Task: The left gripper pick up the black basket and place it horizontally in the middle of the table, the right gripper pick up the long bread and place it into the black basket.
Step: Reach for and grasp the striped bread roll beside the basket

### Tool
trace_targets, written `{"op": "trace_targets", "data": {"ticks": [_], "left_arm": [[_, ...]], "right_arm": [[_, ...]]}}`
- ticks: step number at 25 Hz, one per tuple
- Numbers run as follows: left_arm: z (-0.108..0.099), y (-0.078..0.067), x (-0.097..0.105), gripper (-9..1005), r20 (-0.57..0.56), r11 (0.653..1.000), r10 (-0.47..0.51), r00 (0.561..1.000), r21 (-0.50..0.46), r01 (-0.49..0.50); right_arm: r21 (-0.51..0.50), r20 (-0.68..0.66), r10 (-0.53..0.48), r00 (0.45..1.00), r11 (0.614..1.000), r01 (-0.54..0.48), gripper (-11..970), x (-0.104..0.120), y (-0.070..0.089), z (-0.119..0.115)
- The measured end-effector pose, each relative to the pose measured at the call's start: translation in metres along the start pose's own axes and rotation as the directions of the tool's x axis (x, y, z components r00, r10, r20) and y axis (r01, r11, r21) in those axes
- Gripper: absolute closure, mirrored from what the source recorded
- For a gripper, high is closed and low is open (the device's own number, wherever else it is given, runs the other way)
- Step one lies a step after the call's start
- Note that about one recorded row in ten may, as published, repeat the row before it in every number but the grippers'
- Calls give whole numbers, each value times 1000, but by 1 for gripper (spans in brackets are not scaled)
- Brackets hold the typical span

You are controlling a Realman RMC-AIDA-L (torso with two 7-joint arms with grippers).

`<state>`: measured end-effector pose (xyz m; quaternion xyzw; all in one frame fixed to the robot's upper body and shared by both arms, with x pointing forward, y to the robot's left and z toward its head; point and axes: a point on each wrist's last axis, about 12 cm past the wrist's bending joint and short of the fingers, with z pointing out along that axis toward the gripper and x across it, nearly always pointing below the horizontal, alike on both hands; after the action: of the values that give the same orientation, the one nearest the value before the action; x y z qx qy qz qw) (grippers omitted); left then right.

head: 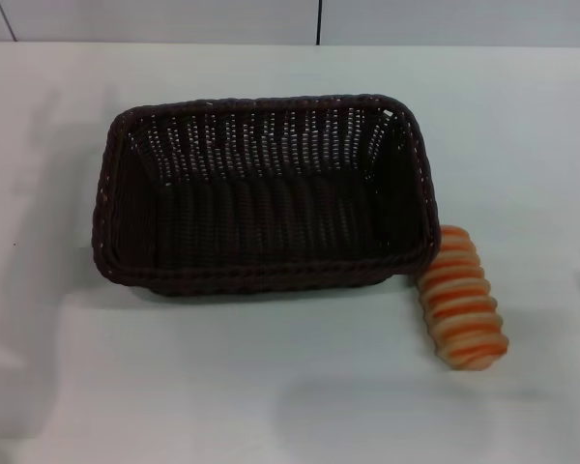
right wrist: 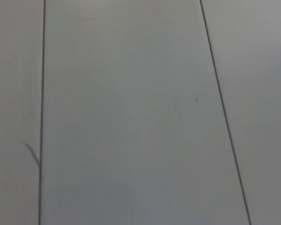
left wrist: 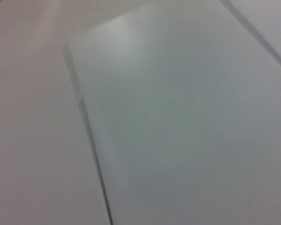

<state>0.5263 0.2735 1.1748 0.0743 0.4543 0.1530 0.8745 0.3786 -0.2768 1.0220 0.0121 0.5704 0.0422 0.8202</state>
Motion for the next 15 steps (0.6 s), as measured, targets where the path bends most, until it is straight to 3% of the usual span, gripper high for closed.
{"op": "trace_targets", "data": {"ticks": [1,2,3,4,6,11,15], "left_arm": [[-20,10,24,204,-41,998,-65,997,1,65],[-20,10,24,204,-41,998,-65,997,1,65],[-38,15,47,204,-97,995,-101,990,0,102],[-38,15,47,204,-97,995,-101,990,0,102],[-60,21,74,204,-191,997,-79,978,1,81],[-84,29,96,204,-300,998,-55,952,3,59],[-91,32,102,204,-335,997,-70,940,-3,73]], "right_arm": [[-8,-4,2,1000,1000,-2,154,0,1,-1],[-8,-4,2,1000,1000,-2,153,0,1,-1],[-9,-5,2,1000,1000,-2,153,0,1,-2],[-15,-7,4,1000,1000,-4,153,0,2,-2],[-41,-15,15,1000,999,-16,153,0,6,-5],[-84,-40,32,999,996,-35,153,1,13,-13],[-93,-76,36,996,995,-44,153,4,16,-16]]}}
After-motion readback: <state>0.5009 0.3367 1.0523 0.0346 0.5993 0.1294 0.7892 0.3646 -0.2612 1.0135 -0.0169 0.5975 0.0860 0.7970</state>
